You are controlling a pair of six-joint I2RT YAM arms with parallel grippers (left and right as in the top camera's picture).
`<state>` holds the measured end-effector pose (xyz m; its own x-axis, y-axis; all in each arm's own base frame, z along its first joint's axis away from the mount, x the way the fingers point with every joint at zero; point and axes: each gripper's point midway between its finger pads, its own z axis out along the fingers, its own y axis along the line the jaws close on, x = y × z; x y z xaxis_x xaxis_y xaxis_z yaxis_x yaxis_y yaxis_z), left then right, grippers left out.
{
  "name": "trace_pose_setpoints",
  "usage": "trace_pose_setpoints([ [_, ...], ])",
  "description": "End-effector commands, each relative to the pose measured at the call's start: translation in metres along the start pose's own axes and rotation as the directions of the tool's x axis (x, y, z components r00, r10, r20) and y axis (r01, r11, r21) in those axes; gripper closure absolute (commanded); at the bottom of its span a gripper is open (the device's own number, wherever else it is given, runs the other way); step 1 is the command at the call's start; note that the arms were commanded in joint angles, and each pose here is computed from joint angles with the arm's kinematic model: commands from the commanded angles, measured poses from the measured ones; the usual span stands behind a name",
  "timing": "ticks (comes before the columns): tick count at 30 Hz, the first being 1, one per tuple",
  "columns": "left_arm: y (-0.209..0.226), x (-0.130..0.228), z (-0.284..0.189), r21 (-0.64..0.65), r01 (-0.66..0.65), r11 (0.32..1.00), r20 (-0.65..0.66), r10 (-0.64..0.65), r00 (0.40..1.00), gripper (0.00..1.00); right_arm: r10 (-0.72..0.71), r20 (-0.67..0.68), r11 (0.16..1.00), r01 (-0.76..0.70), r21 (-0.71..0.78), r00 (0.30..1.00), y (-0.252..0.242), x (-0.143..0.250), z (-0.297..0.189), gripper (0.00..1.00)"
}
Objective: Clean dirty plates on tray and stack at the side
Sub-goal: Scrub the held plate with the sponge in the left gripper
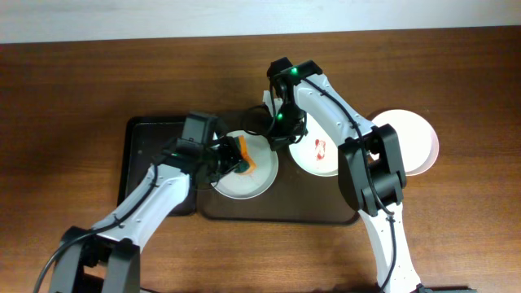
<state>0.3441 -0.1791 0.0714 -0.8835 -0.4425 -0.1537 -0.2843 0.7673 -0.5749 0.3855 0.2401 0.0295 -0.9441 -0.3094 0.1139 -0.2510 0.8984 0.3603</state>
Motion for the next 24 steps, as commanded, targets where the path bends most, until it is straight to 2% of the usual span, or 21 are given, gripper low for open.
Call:
trace_pose_setpoints([
  [1,0.007,0.015,0.019,-0.068,0.134,0.989,-0.014,-0.135,0.991,1.0,0.0,-0.029,1.0,-0.001,-0.005,1.0,0.008,0.004,0.013,0.91],
  [2,0.009,0.02,0.025,-0.08,0.151,0.985,-0.026,-0.153,0.988,1.0,-0.002,-0.03,1.0,0.002,-0.002,1.0,0.008,0.004,0.014,0.86],
  [7,0.017,0.025,0.043,-0.104,0.173,0.979,-0.043,-0.179,0.983,1.0,-0.009,-0.01,0.999,0.01,0.049,1.0,0.001,-0.001,0.014,0.85],
  [8,0.018,0.024,0.045,-0.106,0.173,0.979,-0.039,-0.178,0.983,1.0,-0.013,-0.003,0.999,0.013,0.048,1.0,0.001,-0.002,0.014,0.77],
  [10,0.022,0.021,0.046,-0.123,0.172,0.977,-0.016,-0.176,0.984,1.0,-0.027,0.016,0.999,0.026,0.045,1.0,0.001,-0.007,0.014,0.72],
  [12,0.029,0.013,0.045,-0.156,0.172,0.973,0.033,-0.169,0.985,0.99,-0.037,0.04,0.998,0.035,0.054,0.999,-0.001,-0.013,0.013,0.71],
  [16,0.035,0.014,0.044,-0.184,0.176,0.967,0.04,-0.171,0.984,0.99,-0.054,0.069,0.996,0.049,0.069,0.996,-0.007,-0.021,0.01,0.71],
  [18,0.042,0.014,0.043,-0.213,0.18,0.96,0.052,-0.172,0.984,0.99,-0.126,0.056,0.991,0.124,0.049,0.99,-0.003,-0.019,0.01,0.71],
  [24,0.051,0.016,0.04,-0.256,0.184,0.949,0.063,-0.173,0.983,0.99,-0.215,0.049,0.976,0.213,0.05,0.975,0.005,-0.017,-0.01,0.71],
])
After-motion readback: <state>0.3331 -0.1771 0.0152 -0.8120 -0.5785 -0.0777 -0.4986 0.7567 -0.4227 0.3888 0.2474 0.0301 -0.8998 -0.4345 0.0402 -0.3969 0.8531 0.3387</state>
